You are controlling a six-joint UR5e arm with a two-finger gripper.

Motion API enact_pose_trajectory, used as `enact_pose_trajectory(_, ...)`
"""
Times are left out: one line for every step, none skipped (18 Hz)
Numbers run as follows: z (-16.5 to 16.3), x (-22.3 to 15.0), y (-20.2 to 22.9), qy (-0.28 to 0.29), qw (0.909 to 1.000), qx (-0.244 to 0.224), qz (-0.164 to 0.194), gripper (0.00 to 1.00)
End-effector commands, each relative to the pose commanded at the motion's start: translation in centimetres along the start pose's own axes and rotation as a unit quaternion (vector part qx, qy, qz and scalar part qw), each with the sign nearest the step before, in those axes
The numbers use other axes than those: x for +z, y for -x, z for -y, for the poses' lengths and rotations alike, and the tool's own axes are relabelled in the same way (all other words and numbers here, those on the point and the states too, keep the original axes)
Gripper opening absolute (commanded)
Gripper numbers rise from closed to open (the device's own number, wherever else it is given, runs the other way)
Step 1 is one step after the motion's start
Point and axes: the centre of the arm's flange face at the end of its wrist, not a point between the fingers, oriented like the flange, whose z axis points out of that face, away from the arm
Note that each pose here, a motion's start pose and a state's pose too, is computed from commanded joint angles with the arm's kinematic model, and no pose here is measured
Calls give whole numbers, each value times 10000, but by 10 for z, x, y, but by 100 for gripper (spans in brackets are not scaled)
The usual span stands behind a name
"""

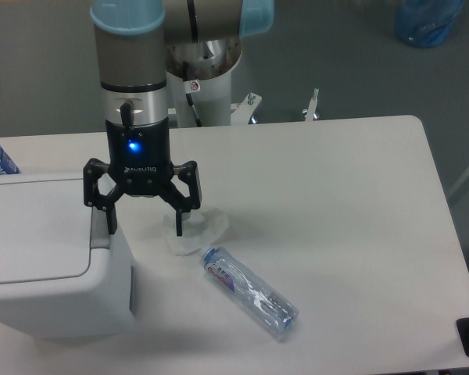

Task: Open the trash can
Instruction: 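Hook the gripper finger under the lid edge and hold position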

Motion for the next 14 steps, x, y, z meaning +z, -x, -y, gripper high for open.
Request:
enact_pose_trajectory(-1, 1, 0, 15, 10000, -56, -2, 100)
enact_pose_trajectory(-1, 1, 0, 15, 10000, -64, -2, 100)
enact_pose_trajectory(-1, 1, -4, 15, 10000, -39, -20, 100)
enact_pose_trajectory(-2, 3, -5, 32, 10000, -28, -23, 100)
enact_pose_trajectory(-2, 4, -6, 39, 10000, -22, -29, 100)
enact_pose_trajectory(-2, 5, -6, 47, 10000, -23, -30, 100)
enact_pose_trajectory(-2, 5, -6, 47, 10000, -23, -30, 100)
enact_pose_trajectory(-2, 5, -6, 47, 10000, -23, -30, 100)
enact_pose_trajectory(-4, 7, -6, 69, 10000, -26, -33, 100)
enact_pose_trajectory(-5, 8, -6, 84, 10000, -28, -36, 100)
enact_pose_trajectory(-6, 9, -6, 99, 9999, -30, -38, 100)
enact_pose_trajectory(-7, 10, -6, 108, 9999, -30, -32, 100)
enact_pose_trajectory(-8, 11, -6, 123, 9999, -25, -34, 100)
enact_pose_trajectory(-8, 10, -6, 108, 9999, -23, -32, 100)
